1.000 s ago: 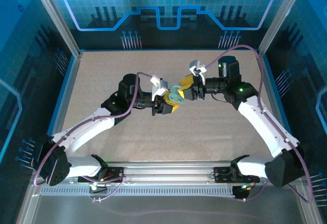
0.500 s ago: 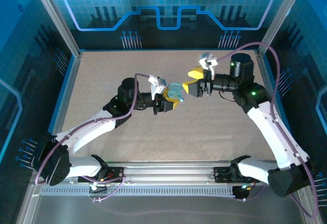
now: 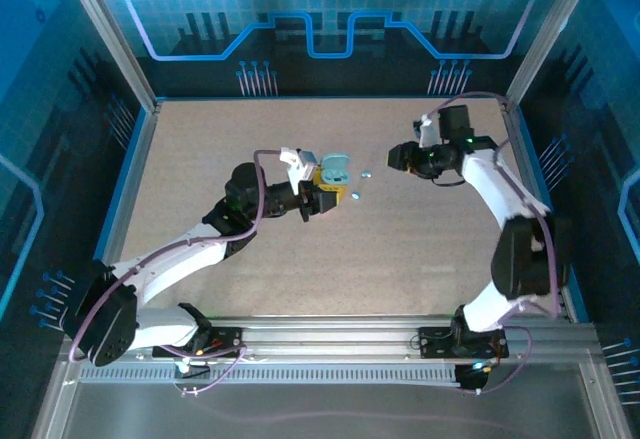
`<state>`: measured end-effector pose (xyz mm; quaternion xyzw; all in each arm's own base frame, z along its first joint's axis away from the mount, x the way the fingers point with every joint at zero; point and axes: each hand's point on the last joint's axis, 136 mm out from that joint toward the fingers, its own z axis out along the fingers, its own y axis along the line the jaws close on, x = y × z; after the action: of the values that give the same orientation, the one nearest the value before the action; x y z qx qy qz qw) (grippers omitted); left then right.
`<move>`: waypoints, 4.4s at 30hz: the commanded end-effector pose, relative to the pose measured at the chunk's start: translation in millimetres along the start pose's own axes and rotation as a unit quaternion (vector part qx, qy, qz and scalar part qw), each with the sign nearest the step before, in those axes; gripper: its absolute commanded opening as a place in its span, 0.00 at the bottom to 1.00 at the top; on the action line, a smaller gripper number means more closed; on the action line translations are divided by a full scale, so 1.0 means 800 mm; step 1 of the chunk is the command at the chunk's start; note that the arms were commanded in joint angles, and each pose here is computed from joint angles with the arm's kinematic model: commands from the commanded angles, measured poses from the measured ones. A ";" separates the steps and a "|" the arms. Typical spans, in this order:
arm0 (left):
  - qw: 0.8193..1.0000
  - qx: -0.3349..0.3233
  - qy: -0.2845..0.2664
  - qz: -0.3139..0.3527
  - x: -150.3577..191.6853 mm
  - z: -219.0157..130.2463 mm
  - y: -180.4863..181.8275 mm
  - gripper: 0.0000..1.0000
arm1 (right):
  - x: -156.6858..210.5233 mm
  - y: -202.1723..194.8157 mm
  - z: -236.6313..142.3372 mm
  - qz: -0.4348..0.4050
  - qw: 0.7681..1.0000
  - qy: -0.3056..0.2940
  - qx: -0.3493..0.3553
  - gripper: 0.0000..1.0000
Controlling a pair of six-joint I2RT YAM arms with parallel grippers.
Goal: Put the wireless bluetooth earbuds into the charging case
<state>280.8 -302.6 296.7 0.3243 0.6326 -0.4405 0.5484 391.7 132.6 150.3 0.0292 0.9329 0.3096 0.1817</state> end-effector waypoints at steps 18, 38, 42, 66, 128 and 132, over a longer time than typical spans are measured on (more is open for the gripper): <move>0.998 -0.024 -0.031 0.046 -0.031 -0.019 -0.009 0.29 | -0.028 -0.005 0.130 -0.115 0.980 0.107 0.126 0.49; 0.999 -0.019 -0.021 0.042 -0.028 -0.012 -0.007 0.29 | -0.029 -0.033 0.203 -0.118 0.971 0.190 0.082 0.41; 0.999 -0.019 -0.022 0.042 -0.029 -0.011 -0.006 0.29 | -0.017 -0.022 0.197 -0.123 0.969 0.203 0.068 0.36; 0.999 -0.017 -0.026 0.033 -0.031 -0.014 -0.009 0.30 | 0.031 0.003 0.160 -0.098 0.970 0.221 0.036 0.37; 0.999 -0.025 -0.029 0.033 -0.032 -0.020 -0.010 0.30 | 0.035 -0.025 0.159 -0.098 0.955 0.211 0.183 0.25; 0.999 -0.025 -0.029 0.032 -0.032 -0.019 -0.009 0.30 | 0.050 -0.034 0.140 -0.086 0.957 0.210 0.183 0.25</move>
<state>275.9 -290.1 315.0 0.3165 0.6258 -0.4156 0.5793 402.0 192.7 20.8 -0.0931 0.9888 0.1158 -0.0127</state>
